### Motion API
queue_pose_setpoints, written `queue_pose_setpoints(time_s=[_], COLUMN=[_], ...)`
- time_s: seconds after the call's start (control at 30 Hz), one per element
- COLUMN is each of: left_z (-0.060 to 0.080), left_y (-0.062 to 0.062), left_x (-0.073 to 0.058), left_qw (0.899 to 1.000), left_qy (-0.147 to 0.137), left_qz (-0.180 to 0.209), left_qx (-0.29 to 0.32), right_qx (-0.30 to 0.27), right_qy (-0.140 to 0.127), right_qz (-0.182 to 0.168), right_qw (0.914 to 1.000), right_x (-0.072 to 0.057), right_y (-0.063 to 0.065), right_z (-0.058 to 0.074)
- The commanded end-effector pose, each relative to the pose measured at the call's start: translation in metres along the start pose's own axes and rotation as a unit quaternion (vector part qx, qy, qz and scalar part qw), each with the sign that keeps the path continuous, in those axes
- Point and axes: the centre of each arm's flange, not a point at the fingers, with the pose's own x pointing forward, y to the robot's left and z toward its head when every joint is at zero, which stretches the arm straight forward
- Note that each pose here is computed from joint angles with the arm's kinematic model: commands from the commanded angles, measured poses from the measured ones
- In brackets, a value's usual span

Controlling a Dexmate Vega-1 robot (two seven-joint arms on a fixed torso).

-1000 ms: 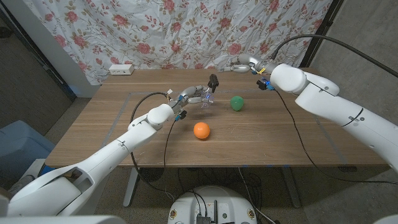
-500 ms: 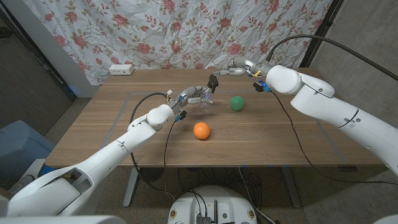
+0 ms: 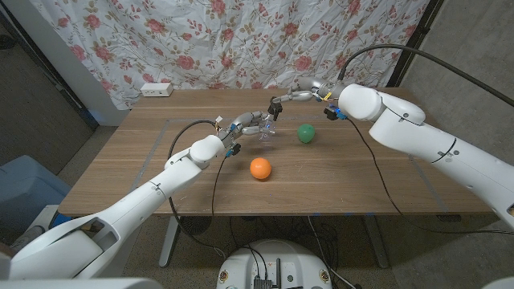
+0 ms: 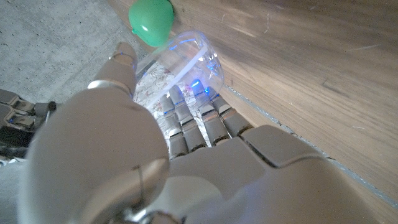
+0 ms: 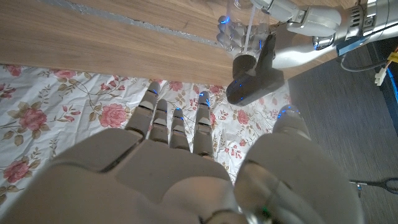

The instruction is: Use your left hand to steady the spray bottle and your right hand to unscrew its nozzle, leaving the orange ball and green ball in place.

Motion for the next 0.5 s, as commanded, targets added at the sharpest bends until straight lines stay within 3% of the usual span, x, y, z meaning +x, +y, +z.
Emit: queue_pose_setpoints(time_s=[0.03,0.5], left_z=[0.0005,0.0007], left_y=[-0.0034,-0.0045], left_x=[-0.0007,0.0003], left_qw=[1.0,1.0], left_qy=[0.002,0.0], left_qz=[-0.004,-0.007], left_qx=[0.0,0.0], right_qx=[-0.008,-0.011], right_qy=[0.011,0.011], right_qz=[0.013,0.018], right_qw=[0.9998,0.9997], right_x=[0.0032,0.0066], right_y=[0.005,0.006], right_z=[0.0038,0.0076])
